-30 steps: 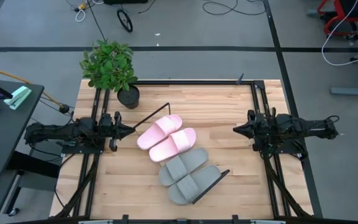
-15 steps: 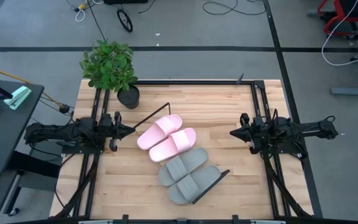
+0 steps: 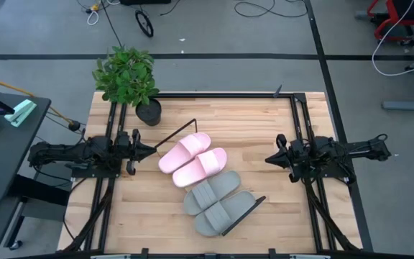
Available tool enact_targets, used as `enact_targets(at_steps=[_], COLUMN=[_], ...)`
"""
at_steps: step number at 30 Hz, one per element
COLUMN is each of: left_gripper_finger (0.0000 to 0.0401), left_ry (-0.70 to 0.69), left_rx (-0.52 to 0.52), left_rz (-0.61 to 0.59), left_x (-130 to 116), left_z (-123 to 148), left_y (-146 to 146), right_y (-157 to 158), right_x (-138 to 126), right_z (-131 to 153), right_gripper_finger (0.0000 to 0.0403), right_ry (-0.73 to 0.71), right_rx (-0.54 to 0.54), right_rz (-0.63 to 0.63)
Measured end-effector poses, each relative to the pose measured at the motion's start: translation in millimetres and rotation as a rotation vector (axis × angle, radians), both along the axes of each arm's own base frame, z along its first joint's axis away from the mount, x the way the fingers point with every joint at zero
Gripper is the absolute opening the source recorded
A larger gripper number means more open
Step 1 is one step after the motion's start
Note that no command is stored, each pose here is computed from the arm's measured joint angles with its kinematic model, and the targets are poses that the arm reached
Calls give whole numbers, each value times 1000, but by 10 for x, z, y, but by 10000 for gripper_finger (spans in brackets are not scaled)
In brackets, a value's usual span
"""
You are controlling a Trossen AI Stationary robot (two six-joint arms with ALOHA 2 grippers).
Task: Pick and place slides into the shelf
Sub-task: Return to Home Position
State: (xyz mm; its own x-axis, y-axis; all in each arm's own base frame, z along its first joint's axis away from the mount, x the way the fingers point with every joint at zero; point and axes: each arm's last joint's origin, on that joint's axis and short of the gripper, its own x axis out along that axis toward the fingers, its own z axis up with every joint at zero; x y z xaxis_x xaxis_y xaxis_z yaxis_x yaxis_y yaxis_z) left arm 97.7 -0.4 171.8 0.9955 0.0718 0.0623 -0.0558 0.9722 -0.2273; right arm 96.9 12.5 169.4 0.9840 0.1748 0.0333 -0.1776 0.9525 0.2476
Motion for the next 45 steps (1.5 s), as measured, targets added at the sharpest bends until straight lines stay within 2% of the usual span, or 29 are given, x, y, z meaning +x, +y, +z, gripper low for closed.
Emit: enact_targets(at_steps=[8,19,33,45], left_gripper_finger=[21,36,18,36], left_ry=[0,0,0,0], left_rx=[0,0,-1,0], left_rz=[0,0,0,0], left_x=[0,0,0,0], left_z=[0,0,0,0], left_y=[0,0,0,0], right_y=[1,-2,-3,-3], right_x=[1,2,2,2], right_z=[-2,-5,-6,-6], right_gripper_finger=[1,16,15,14], right_ry=[-4,-2,-1,-1], right_rx=[-35,-44,-44,-44], right_rz=[1,-11,-12,-12])
